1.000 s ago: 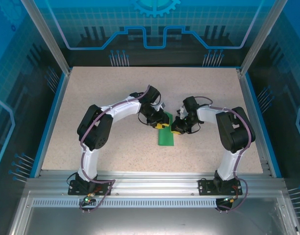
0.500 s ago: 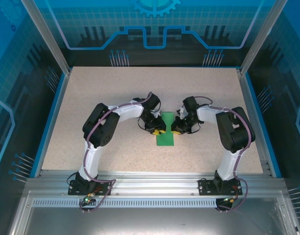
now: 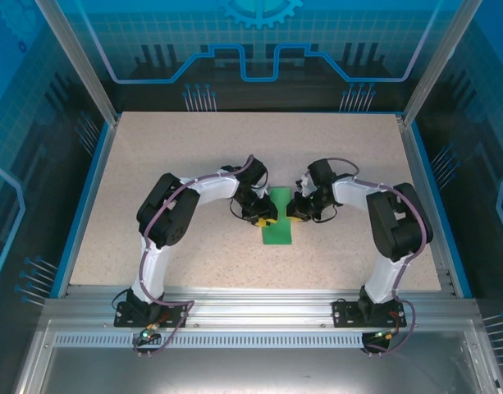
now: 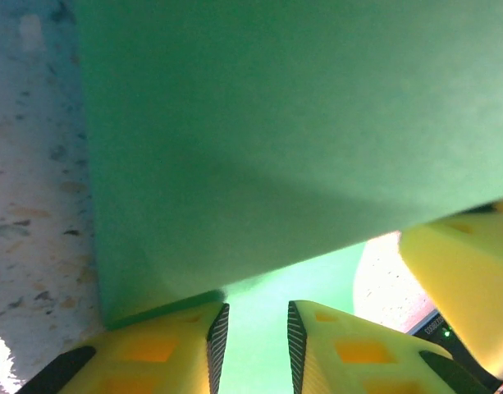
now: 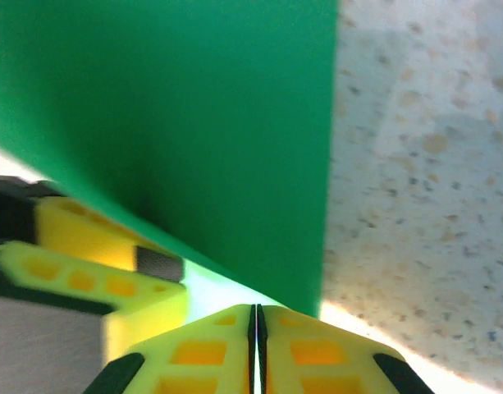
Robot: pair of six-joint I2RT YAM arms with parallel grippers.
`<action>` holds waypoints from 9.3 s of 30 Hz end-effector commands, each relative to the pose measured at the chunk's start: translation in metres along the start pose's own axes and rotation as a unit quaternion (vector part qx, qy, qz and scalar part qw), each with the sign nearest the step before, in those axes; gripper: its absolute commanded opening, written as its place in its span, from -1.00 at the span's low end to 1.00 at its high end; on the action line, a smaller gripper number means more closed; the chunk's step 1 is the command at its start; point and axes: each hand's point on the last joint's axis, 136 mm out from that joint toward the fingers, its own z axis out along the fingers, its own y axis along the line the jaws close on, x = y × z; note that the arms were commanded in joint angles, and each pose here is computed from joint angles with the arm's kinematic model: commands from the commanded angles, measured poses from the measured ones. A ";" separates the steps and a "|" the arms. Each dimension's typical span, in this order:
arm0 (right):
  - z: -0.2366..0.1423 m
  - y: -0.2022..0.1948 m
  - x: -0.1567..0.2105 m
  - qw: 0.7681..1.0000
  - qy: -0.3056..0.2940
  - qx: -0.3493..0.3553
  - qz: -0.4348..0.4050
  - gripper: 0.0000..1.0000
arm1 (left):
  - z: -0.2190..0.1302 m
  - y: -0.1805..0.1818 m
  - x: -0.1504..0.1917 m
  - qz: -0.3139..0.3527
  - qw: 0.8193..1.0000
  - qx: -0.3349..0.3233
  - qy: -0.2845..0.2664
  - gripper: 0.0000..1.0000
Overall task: Fold a paper plane with a square sheet of paper (fold left side to right side)
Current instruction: First fold in half a square sheet of paper at the center of the table, then fold the triangle a second time at the center of the table.
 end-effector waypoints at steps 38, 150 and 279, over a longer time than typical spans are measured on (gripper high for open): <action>0.045 -0.033 0.004 0.992 0.048 0.095 0.065 -0.77 | 0.008 0.009 0.057 0.076 0.997 -0.001 0.024 -0.25; 0.020 -0.062 0.100 0.981 0.125 0.144 0.036 -0.78 | -0.004 -0.008 0.003 0.037 0.998 0.019 -0.050 -0.02; -0.023 -0.031 0.013 0.998 0.006 0.027 0.058 -0.23 | -0.060 -0.020 0.029 0.119 0.978 0.015 -0.169 0.14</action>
